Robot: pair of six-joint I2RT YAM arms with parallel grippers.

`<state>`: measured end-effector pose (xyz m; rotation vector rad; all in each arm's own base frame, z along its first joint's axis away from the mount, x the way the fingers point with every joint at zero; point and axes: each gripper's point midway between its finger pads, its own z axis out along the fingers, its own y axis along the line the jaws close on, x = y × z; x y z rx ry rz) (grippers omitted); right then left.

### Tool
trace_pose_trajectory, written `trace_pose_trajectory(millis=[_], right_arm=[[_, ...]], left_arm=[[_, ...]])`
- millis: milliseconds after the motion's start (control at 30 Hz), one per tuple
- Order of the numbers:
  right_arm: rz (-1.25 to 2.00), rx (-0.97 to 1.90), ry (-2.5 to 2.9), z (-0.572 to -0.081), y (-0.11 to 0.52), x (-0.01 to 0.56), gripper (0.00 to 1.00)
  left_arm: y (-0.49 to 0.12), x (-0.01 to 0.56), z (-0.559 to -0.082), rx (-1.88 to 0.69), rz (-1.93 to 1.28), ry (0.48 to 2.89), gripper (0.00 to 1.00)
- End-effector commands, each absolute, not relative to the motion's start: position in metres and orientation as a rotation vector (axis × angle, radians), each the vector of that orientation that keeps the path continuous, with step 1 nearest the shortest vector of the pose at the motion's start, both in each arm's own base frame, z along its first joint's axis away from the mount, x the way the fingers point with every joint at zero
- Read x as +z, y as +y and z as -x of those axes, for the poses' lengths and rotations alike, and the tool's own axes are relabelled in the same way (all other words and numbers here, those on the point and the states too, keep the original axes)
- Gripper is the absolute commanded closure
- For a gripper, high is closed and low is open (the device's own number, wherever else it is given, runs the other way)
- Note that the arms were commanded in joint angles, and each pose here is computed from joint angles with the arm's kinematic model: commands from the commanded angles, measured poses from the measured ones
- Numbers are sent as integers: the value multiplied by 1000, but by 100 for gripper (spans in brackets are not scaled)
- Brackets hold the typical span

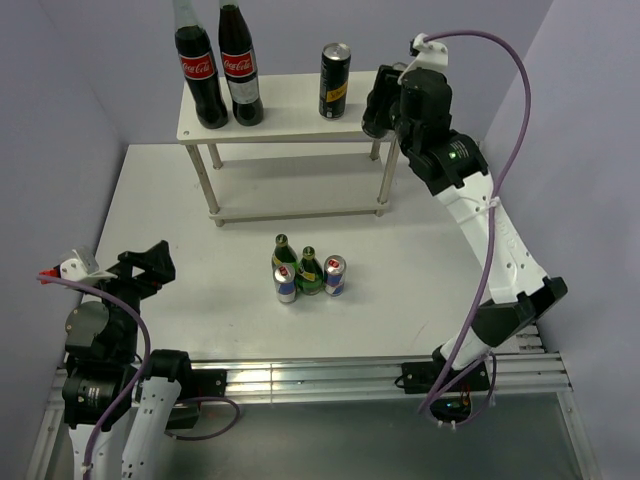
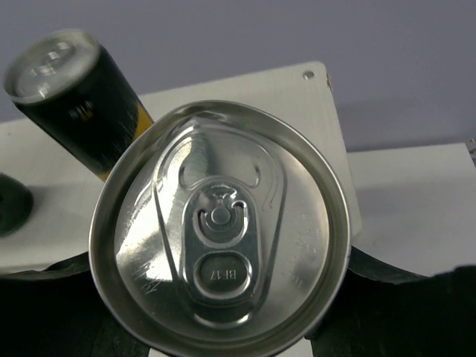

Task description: Place and organize the beverage onto the shelf

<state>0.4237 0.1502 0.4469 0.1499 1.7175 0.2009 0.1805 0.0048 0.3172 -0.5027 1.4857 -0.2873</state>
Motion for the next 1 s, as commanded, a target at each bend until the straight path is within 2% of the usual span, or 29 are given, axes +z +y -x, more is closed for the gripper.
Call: trace_pose_trajectory(millis=[0, 433, 967], right_arm=[[-176, 268, 1502, -433, 149, 524, 100], [-146, 110, 1553, -494, 152, 493, 100], [-118, 46, 1590, -520, 159, 460, 99]], left_arm=[[7, 327, -178, -277, 485, 1444, 4], [9, 327, -177, -273, 493, 1438, 4], [9, 327, -177, -274, 493, 1437, 4]])
